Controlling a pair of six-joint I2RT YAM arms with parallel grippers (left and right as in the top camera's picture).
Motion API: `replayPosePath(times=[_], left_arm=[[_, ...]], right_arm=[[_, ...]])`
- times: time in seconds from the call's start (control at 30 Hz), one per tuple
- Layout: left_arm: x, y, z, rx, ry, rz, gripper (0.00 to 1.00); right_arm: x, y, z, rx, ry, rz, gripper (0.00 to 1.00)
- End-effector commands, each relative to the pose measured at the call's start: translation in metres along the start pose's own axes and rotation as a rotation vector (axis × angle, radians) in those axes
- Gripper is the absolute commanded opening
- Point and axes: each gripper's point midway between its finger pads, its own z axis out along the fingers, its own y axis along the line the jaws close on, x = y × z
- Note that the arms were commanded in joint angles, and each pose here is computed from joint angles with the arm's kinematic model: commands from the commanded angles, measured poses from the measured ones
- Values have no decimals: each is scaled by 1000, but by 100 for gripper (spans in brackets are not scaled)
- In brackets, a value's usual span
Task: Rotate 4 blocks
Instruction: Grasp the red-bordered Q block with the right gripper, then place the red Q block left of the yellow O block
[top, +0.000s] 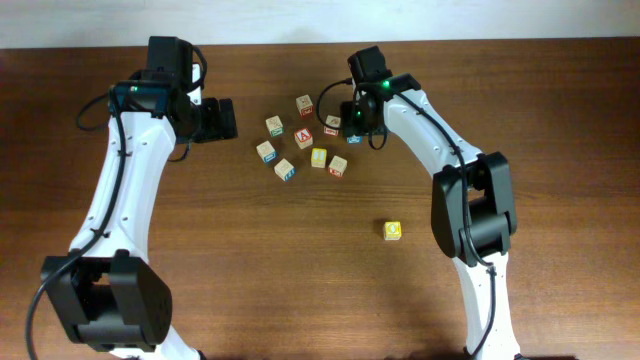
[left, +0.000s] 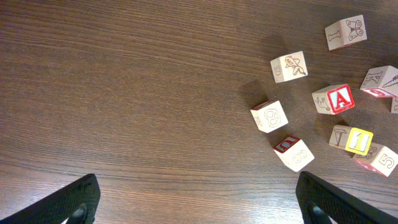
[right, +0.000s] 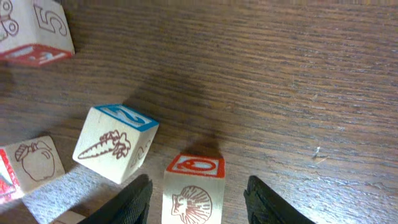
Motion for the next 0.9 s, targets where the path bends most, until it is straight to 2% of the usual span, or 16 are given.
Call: replayPosePath(times=[0.0,0.07,0.3,0.53,0.67,0.77,0.87], left_arm=[[-3,0,-2,-4,-9,-7,99],[-3,0,-2,-4,-9,-7,99],[-3,0,-2,-3,-9,-7,99],[-3,0,-2,-4,-9,-7,99],[-3,0,-2,-4,-9,-7,99],[-3,0,-2,-4,-9,-7,99],[-3,0,-2,-4,-9,-7,99]], right_arm=[[4,3,13,2,14,14,45],[5,2,15,7,18,15,35],[18,-2,-4,30,80,90,15],[43,15,-126,-27,206,105,14],[81,12,-175,-6,321,85,14],[114,25,-167,19,426,22,14],[153,46,-133,44,503,-9,13]])
